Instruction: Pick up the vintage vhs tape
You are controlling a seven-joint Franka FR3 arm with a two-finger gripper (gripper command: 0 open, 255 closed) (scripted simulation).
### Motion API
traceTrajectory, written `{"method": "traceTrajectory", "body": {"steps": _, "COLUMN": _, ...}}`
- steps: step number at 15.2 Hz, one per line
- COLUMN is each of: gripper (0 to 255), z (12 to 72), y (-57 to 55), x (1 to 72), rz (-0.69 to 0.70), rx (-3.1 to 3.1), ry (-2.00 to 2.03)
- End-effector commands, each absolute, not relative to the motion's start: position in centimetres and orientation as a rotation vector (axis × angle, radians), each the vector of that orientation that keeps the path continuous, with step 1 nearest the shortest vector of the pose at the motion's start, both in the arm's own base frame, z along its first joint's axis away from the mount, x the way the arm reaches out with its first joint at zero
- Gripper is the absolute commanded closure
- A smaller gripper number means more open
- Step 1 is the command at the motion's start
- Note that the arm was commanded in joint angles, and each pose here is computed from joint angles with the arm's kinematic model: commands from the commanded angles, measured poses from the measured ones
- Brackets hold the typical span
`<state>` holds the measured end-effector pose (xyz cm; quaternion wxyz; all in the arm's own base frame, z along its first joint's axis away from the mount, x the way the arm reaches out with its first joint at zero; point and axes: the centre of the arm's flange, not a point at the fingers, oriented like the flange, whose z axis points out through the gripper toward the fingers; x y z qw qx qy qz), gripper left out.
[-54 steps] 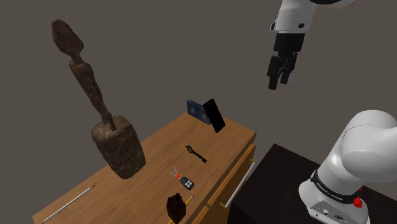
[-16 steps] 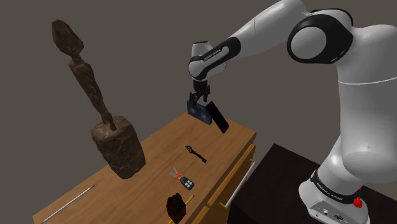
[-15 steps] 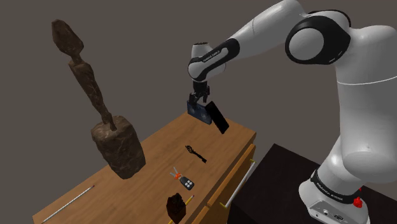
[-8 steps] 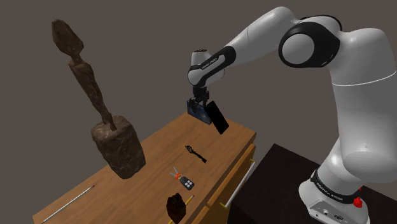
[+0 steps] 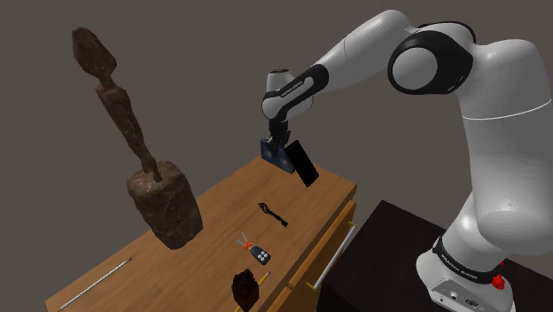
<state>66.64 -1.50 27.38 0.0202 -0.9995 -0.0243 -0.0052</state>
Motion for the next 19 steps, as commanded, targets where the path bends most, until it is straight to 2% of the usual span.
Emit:
{"method": "traceTrajectory", "body": {"steps": 1, "gripper": 255, "z": 27.3, "y": -1.4, "x": 66.6, "rz": -0.015, "rx": -3.1, "ry": -0.076}}
{"method": "traceTrajectory", "body": {"steps": 19, "gripper": 255, "z": 35.4, "y": -1.4, "x": 66.6, "rz": -0.015, "rx": -3.1, "ry": -0.077}}
